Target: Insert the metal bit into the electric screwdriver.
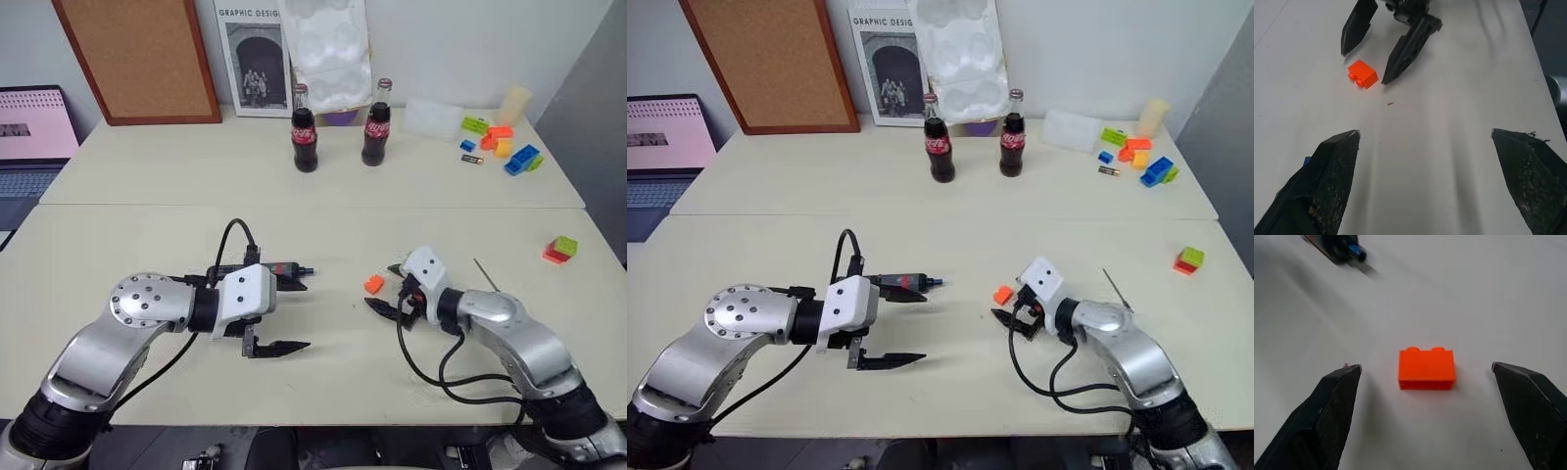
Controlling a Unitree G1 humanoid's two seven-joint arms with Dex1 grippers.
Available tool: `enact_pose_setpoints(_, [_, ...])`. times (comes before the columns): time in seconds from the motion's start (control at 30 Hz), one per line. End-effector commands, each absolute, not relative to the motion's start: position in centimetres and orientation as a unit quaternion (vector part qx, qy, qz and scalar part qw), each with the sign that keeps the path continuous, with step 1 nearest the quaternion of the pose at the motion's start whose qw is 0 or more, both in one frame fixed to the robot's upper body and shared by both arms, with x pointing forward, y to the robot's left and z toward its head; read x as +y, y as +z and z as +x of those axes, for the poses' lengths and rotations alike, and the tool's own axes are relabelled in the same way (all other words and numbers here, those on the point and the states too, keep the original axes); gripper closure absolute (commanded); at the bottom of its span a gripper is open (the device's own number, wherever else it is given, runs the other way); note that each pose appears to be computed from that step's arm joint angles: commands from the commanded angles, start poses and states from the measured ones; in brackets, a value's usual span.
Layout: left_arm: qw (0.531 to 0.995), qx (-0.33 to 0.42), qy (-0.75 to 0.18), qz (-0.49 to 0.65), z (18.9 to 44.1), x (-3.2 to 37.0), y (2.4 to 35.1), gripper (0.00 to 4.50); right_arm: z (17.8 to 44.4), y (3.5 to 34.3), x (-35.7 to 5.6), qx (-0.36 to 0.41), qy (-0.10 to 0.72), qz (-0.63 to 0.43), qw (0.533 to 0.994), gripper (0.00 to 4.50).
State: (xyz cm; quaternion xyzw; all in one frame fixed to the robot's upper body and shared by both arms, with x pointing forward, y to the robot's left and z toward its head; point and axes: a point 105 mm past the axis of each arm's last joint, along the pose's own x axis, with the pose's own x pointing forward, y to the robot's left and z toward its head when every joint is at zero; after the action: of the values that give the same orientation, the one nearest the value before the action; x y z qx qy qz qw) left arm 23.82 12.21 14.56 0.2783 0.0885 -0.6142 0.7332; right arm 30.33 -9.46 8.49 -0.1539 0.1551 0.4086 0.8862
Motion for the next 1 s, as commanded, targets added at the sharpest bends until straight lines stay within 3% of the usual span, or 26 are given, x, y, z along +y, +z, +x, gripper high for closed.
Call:
enact_pose_setpoints(0.03, [0.729,0.068,-0.618,0.288,23.4,11.7,15.2,0.0,31.2,8.8,-9.2,0.138,0.4,-0.163,0.891,0.37])
enact_pose_setpoints(0.4, [0.727,0.051,-0.635,0.256,22.9,10.7,15.0,0.0,30.5,9.7,-9.9,0.114,0.384,-0.172,0.9,3.02])
enact_pose_setpoints(0.63, [0.729,-0.009,-0.652,0.209,23.7,7.2,16.1,0.0,29.3,12.3,-16.8,0.092,0.241,-0.179,0.95,3.07])
enact_pose_setpoints(0.8, [0.721,-0.061,-0.667,0.177,24.7,3.1,17.2,0.0,28.0,12.5,-25.0,0.1,0.033,-0.157,0.982,3.07])
enact_pose_setpoints(1.0, [0.687,-0.103,-0.702,0.153,24.3,-1.4,18.2,0.0,27.1,11.9,-32.0,0.114,-0.137,-0.111,0.978,3.07])
